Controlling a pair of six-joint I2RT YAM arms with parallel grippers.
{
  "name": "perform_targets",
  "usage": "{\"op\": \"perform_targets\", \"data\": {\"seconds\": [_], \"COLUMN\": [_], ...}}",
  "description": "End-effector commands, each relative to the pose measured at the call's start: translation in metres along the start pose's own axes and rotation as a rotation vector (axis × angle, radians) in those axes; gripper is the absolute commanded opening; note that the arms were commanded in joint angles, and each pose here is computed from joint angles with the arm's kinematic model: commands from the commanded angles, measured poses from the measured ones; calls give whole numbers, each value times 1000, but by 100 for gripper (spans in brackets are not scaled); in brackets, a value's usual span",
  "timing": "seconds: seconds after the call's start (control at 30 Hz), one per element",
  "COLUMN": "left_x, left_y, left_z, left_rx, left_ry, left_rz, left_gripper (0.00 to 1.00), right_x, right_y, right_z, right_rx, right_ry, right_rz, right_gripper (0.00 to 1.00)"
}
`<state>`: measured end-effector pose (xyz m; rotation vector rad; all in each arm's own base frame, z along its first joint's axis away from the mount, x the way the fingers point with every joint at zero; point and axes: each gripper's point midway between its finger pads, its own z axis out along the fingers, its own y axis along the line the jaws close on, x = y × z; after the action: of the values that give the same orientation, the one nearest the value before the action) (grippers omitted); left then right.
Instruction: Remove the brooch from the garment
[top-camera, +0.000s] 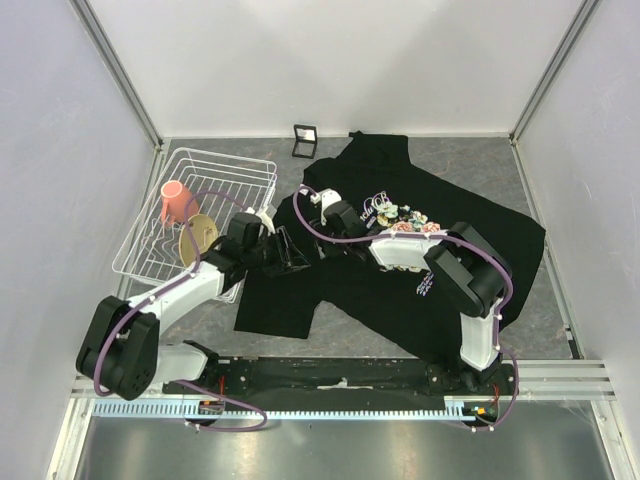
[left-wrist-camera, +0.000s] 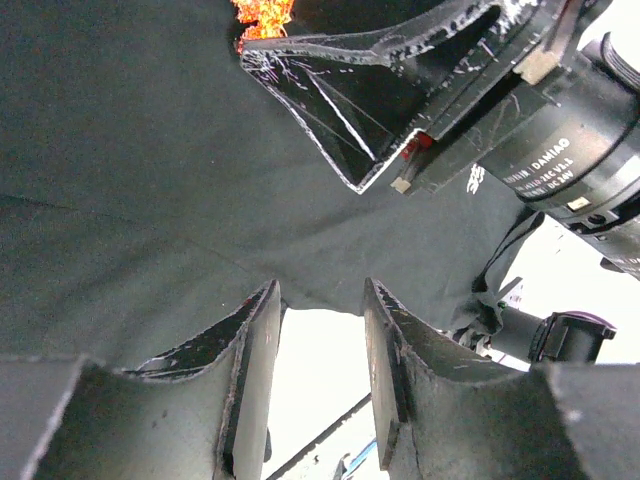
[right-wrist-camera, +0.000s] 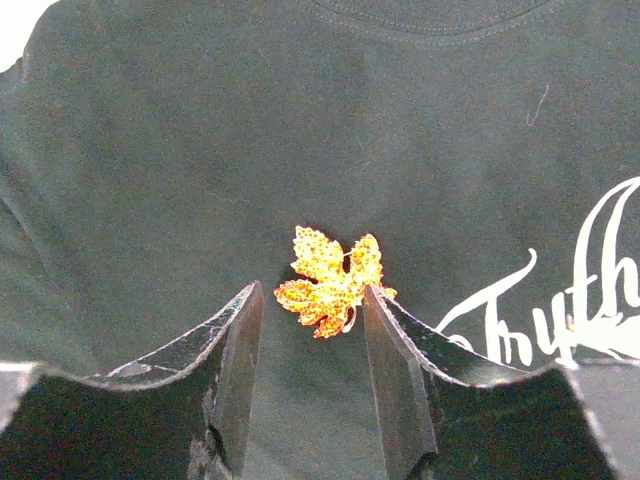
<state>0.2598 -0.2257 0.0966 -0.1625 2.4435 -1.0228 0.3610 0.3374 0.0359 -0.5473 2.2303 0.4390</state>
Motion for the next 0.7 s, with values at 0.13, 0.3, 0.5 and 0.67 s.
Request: {"op": "perform_targets", "data": {"seconds": [0.13,0.3,0.5,0.67], "left_x": [-10,-10,-9,-8], "left_y": [-14,-15,-14,-11], "left_z": [-12,-14,-16,-16], "left_rx": [47,50,45,32], "left_ry": [-72,-73,-77,-77], "left_rz": [19,23,27,35], "left_gripper": [45,46,46,46], "right_x": [3,14,20,20], "right_y": [0,-1,-18,-20], "right_z": [16,24,25,23], "right_rx": [49,94,217,234], "right_ry": [12,43,61,60], "right_rz": [-8,-44,-80,-78], "right_gripper": [55,57,53,38]}}
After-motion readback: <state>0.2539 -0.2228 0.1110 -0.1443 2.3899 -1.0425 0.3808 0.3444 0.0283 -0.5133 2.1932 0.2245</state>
